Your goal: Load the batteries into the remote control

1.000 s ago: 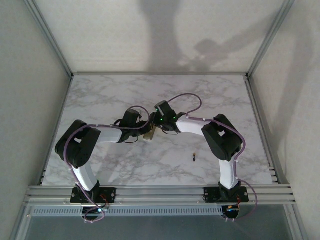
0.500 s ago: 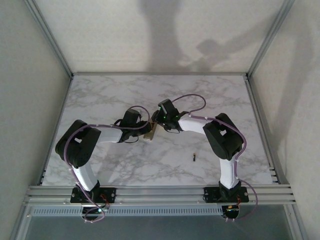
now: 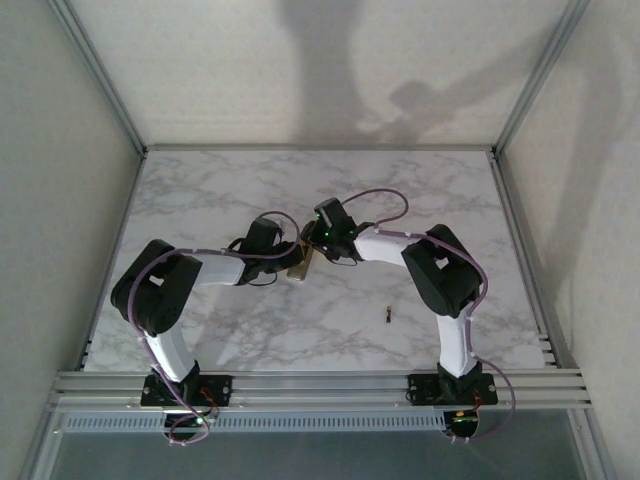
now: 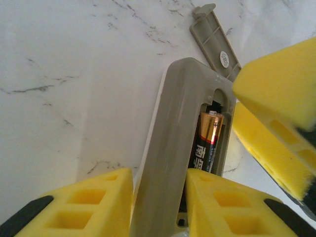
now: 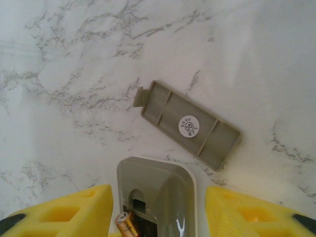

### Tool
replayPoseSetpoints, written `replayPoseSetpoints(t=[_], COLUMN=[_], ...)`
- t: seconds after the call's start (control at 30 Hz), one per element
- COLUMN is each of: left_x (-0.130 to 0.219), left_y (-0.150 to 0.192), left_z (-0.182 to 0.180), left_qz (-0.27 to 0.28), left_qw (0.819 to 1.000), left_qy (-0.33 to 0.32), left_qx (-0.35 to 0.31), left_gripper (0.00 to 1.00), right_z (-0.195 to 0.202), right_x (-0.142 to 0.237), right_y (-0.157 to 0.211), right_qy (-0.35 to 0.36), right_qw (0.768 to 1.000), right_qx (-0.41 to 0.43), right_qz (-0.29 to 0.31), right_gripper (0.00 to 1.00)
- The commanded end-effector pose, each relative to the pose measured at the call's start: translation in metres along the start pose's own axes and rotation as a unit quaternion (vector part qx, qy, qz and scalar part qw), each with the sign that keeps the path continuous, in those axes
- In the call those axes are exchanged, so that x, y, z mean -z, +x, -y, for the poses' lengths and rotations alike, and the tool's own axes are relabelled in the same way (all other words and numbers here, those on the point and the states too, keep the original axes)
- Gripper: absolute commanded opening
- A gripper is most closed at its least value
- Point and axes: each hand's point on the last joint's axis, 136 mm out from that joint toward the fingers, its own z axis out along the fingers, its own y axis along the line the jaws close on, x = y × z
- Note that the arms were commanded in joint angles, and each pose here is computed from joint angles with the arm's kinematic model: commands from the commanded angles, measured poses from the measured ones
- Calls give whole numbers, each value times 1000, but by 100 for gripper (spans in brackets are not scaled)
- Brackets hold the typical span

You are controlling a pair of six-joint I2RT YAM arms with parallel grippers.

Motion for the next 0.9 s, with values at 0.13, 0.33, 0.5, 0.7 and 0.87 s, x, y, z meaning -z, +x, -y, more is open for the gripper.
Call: replayPoseSetpoints(t=[0.13,0.33,0.5,0.7,0.87], left_x=[-17,-19,-19,-19,-20], left_y=[29,30,30,30,30], left_z=[-34,-37,-37,-37,-36], left_qz=[-40,-41,-41,-41,-42], left_qw=[998,997,997,997,997], left_qy=[-57,-60,-61,-61,-59], left_qx=[6,11,11,14,13], left_gripper=[33,33,31,30,30], right_z=[-1,-4,-4,-4,-8], right_x=[-5,-2,3,4,5], right_y=[6,11,13,14,13], right_qy=[3,-2,2,0,-5], right_qw=[1000,1000,1000,1000,1000], right_qx=[-1,8,18,22,25], right_qz=[-12,-15,-12,-13,-11], right_gripper=[52,52,52,52,52])
